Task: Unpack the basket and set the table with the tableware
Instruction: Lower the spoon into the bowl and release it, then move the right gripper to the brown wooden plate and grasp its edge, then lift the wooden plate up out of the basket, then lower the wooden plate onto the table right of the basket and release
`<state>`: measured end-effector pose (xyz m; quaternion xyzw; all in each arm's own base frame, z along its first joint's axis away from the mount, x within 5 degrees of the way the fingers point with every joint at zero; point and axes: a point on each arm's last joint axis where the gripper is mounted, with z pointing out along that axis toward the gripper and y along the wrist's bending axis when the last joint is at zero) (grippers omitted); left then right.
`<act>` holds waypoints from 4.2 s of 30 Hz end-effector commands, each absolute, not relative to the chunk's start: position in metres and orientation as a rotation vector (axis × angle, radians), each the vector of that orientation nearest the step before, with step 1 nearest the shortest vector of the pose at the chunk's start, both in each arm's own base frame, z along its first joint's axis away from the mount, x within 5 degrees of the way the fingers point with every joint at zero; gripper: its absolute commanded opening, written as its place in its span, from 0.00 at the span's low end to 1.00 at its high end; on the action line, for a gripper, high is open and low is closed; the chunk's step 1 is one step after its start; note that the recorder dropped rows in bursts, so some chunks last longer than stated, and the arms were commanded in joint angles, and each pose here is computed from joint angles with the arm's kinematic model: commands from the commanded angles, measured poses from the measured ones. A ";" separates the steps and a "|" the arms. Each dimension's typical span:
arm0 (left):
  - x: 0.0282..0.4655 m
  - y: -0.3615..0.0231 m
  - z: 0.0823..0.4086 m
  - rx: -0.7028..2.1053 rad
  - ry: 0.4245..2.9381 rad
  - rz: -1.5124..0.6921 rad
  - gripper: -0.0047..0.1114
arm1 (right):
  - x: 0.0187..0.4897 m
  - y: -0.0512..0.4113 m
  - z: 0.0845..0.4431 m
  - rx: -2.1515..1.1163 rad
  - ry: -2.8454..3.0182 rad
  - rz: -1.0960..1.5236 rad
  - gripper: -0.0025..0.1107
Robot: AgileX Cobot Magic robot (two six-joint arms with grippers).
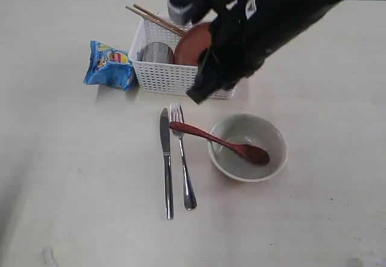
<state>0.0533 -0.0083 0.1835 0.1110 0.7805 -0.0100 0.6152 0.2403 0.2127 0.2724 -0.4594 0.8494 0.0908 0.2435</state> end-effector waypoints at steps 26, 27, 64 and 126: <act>0.053 -0.009 0.184 0.258 1.789 -0.030 0.04 | 0.427 0.197 0.254 -0.598 2.778 0.260 0.43; 0.053 -0.009 0.184 0.258 1.789 -0.030 0.04 | 0.429 0.193 0.249 -0.614 2.800 0.253 0.43; 0.053 -0.008 0.184 0.261 1.788 -0.024 0.04 | 0.446 0.194 0.204 -0.883 2.754 0.204 0.43; 0.053 -0.008 0.184 0.263 1.788 -0.022 0.04 | 0.384 0.003 0.214 0.135 2.878 0.543 0.02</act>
